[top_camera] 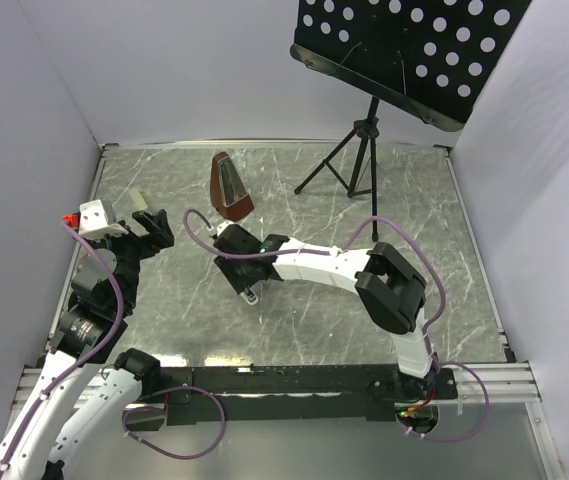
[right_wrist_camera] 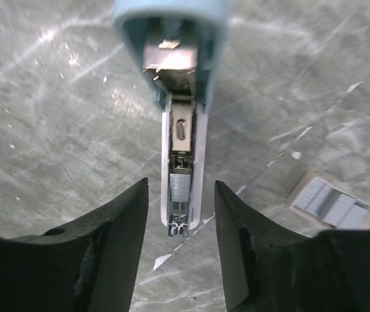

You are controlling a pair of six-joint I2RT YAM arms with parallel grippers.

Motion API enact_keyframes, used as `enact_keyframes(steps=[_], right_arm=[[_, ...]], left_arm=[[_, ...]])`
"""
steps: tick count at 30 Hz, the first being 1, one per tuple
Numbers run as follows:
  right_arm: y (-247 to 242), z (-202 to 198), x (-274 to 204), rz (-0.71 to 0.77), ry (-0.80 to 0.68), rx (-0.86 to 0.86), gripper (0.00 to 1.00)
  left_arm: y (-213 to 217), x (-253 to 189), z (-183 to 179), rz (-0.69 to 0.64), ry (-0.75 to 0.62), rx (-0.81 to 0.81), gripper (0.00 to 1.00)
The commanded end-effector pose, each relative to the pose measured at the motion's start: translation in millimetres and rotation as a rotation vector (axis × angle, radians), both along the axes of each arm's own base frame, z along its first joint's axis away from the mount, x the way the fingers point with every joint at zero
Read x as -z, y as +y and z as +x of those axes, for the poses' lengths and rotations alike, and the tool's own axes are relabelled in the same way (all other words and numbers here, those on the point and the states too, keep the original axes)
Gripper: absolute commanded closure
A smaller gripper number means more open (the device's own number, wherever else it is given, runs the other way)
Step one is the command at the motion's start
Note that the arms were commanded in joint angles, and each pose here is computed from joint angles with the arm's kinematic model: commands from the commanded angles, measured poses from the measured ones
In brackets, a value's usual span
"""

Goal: Load the staples into the stapler

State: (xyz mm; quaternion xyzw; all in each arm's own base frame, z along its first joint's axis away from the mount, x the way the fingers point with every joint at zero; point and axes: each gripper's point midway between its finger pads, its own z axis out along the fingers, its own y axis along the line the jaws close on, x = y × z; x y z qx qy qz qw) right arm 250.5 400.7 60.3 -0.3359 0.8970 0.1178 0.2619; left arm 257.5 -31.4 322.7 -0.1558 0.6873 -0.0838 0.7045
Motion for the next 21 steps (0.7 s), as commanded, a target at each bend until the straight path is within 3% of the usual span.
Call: enact_keyframes(steps=[1,21], right_arm=[[5.9,23.6,-50.9,0.112,-0.093,0.04,0.44],[5.1,34.5,-14.5,0.058,-0.057,0.047,0.43]], left_arm=[[-1.0,-7.3,0.1,-0.012,-0.033,0.003,0.03],[0.3,-8.0,-0.4,-0.013,-0.035,-0.003,0.03]])
